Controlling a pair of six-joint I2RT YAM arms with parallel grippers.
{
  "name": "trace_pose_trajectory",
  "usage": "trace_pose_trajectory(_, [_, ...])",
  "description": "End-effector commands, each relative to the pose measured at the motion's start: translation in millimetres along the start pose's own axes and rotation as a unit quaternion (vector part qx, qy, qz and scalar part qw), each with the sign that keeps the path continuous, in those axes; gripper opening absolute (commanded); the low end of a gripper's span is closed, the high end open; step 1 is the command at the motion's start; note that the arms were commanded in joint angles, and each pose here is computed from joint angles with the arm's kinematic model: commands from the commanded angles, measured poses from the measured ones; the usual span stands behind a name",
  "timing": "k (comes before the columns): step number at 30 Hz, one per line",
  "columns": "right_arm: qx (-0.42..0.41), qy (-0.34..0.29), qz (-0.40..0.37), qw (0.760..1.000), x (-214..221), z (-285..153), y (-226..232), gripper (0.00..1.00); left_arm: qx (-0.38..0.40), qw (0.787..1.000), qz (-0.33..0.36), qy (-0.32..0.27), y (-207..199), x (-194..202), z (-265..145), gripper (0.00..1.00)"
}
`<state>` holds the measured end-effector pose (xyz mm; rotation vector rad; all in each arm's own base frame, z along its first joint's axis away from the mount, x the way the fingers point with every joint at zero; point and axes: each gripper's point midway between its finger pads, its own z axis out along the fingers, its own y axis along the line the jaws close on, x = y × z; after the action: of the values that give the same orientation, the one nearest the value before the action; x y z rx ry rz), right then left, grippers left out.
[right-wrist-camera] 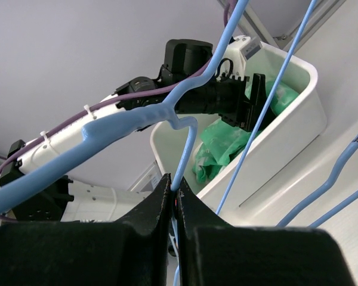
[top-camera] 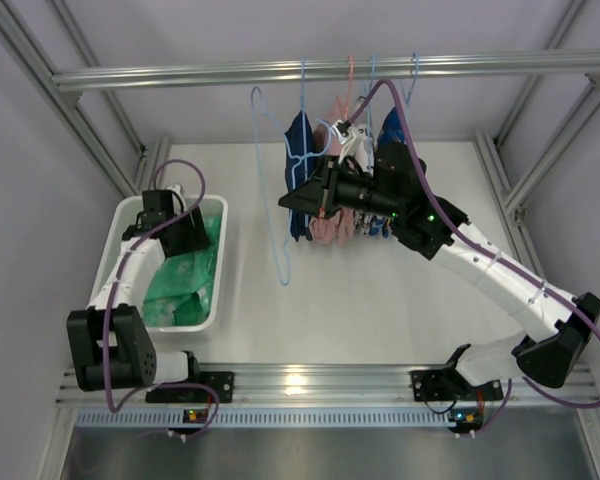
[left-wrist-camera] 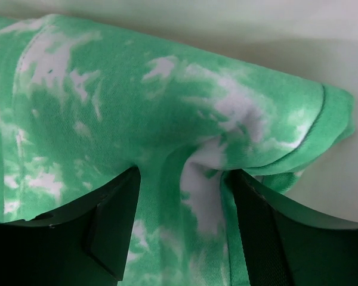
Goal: Remove the trousers from the hanger
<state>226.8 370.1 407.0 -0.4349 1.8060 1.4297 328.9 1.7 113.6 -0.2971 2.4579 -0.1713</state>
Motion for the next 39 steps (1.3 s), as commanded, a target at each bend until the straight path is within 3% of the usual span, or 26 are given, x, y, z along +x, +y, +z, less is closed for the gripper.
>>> trace_pose_trajectory(1, [-0.016,-0.021,-0.014,1.0,-15.6,-7.6,9.5,0.0,-0.046,0.999,0.016,0.012,19.2,11.8,11.6,0.68])
trace_pose_trajectory(5, [-0.014,-0.021,-0.016,1.0,-15.0,-9.7,9.6,0.0,-0.048,0.998,0.031,0.002,19.9,6.9,9.6,0.71])
trace_pose_trajectory(7, [-0.015,-0.022,-0.017,0.999,-15.4,-11.2,10.7,0.0,0.02,0.999,0.042,-0.013,-5.0,1.5,-3.4,0.71])
trace_pose_trajectory(11, [-0.018,-0.025,-0.017,0.999,-17.3,-12.2,13.6,0.0,0.134,0.977,0.079,-0.148,-55.1,-44.4,-86.2,0.74])
trace_pose_trajectory(14, [-0.018,-0.023,-0.011,1.0,-16.1,-11.7,14.5,0.0,0.179,0.959,0.098,-0.198,-77.8,-63.7,-143.5,0.75])
trace_pose_trajectory(17, [-0.016,-0.024,-0.005,1.0,-14.6,-12.4,15.4,0.0,0.198,0.95,0.115,-0.214,-87.4,-63.4,-181.6,0.75])
trace_pose_trajectory(23, [-0.019,-0.027,-0.005,0.999,-11.7,-9.2,21.1,0.0,0.269,0.911,0.172,-0.259,-116.4,-56.5,-260.6,0.76])
trace_pose_trajectory(30, [0.003,-0.028,0.011,1.0,-13.6,13.2,19.8,0.0,0.31,0.885,0.207,-0.279,-130.7,-48.2,-291.0,0.78])
trace_pose_trajectory(36, [0.038,-0.036,0.027,0.998,-12.6,26.5,18.8,0.0,0.304,0.875,0.255,-0.277,-128.8,-40.1,-297.8,0.79])
trace_pose_trajectory(39, [0.054,-0.036,0.033,0.997,-9.5,34.5,18.3,0.0,0.304,0.883,0.245,-0.258,-129.2,-43.7,-295.3,0.79])
